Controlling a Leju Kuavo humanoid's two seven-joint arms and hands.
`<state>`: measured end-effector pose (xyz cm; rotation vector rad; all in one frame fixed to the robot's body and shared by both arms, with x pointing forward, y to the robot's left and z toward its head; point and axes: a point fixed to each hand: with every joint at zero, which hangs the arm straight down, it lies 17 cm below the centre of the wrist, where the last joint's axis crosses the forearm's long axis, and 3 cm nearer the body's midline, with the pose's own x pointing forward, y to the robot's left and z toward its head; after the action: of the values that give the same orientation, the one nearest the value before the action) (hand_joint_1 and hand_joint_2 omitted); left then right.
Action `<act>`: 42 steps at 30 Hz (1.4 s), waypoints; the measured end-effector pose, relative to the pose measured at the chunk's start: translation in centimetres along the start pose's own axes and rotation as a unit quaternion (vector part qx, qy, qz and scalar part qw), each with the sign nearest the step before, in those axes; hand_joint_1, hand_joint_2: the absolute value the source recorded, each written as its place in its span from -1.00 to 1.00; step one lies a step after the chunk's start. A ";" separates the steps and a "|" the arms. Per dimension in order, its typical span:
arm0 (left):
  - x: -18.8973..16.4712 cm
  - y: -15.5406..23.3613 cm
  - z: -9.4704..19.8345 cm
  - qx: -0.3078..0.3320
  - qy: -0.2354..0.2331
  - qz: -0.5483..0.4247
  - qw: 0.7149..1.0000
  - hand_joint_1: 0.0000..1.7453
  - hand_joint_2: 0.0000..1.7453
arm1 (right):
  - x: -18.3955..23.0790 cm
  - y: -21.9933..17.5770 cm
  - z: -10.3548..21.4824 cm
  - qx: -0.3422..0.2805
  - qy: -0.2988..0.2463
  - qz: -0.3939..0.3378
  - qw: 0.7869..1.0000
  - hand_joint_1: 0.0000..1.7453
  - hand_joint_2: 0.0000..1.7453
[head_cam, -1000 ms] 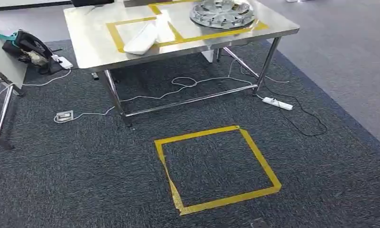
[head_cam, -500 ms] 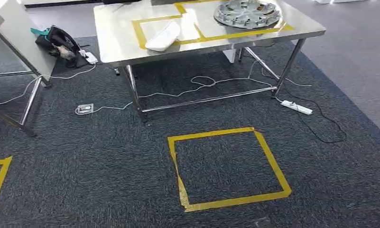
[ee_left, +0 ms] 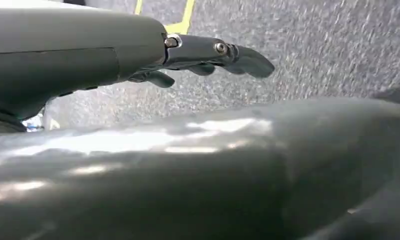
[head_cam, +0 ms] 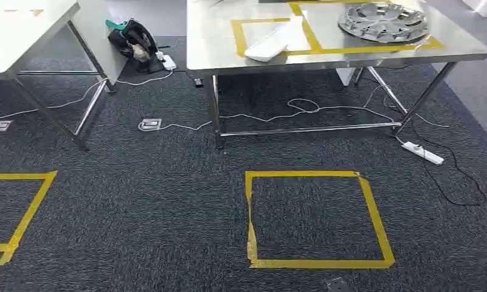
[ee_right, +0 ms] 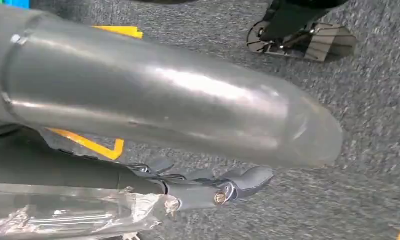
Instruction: Take the parts from the cabinet and place them on the table.
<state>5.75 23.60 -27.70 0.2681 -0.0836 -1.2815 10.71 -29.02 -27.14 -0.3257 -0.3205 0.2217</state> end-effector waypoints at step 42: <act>0.5 -0.2 0.2 -0.005 0.001 -0.008 1.000 -1.00 -1.00 | -0.9 1.3 0.4 0.023 0.015 0.000 1.000 -1.00 -1.00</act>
<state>5.71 23.08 -27.61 0.2608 -0.0739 -1.2973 9.57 -27.98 -27.48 -0.2831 -0.2862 0.2243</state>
